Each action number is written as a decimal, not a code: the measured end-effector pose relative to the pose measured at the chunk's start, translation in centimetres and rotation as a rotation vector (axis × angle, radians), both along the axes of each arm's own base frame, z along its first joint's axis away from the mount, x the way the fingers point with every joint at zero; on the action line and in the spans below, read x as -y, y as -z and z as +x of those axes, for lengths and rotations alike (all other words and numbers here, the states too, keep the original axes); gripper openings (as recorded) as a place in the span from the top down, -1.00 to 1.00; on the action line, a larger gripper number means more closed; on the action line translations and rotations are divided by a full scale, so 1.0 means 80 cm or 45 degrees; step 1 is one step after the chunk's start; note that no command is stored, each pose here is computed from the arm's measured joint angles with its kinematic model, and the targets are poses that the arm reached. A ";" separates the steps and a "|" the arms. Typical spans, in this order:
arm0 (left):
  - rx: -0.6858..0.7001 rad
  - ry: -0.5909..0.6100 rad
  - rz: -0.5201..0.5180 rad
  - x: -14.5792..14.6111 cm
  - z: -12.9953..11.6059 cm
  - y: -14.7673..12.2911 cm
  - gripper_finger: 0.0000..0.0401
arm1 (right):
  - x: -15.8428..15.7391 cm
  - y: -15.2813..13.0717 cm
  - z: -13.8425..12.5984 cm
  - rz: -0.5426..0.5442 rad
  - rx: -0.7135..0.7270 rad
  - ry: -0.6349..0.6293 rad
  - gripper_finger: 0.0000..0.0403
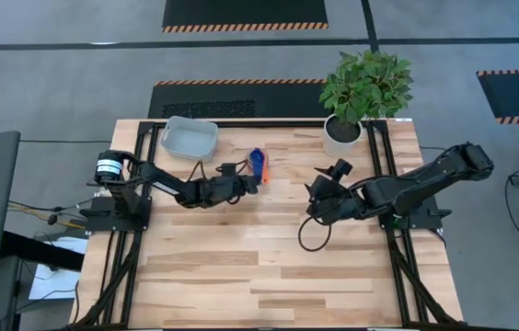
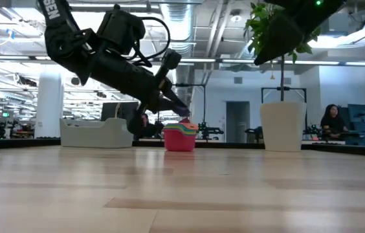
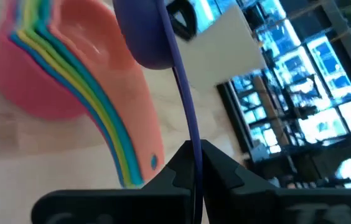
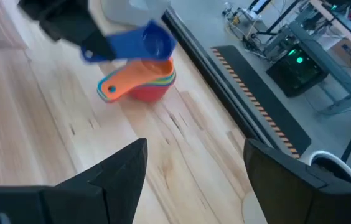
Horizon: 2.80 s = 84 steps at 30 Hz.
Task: Nest measuring cups in basket
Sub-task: Stack the dark blue measuring cup on top of the orange measuring cup, then put the nested measuring cups into the gray bin
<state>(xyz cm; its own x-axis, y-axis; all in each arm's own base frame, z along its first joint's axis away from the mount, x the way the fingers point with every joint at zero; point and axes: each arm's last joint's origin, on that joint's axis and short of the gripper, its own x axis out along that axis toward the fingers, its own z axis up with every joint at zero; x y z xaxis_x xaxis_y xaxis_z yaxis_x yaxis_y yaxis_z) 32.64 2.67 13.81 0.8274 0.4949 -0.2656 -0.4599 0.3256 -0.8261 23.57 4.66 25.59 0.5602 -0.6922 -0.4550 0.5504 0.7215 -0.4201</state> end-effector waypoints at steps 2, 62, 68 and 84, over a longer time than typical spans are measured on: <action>0.016 -0.007 -0.003 -0.006 0.003 0.000 1.00 | -0.001 0.000 -0.001 0.001 -0.004 -0.006 -0.45; -0.115 0.210 -0.078 -0.029 0.036 -0.025 0.40 | -0.004 0.004 0.001 0.118 0.007 -0.035 -0.45; -0.136 0.303 -0.109 -0.024 0.036 -0.024 0.40 | -0.003 0.012 -0.002 0.114 -0.015 -0.032 -0.45; -0.478 0.141 0.519 0.049 -0.023 -0.115 0.40 | -0.006 0.026 0.018 0.238 0.219 -0.122 -0.45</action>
<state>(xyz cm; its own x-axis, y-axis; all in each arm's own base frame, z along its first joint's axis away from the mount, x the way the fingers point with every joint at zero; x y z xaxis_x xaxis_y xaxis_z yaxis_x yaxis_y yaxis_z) 30.82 -1.24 23.01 0.7656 0.5350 -0.3574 -0.6433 0.6468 -0.4097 25.02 5.12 23.52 0.6990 -0.5452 -0.4627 0.5276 0.8300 -0.1809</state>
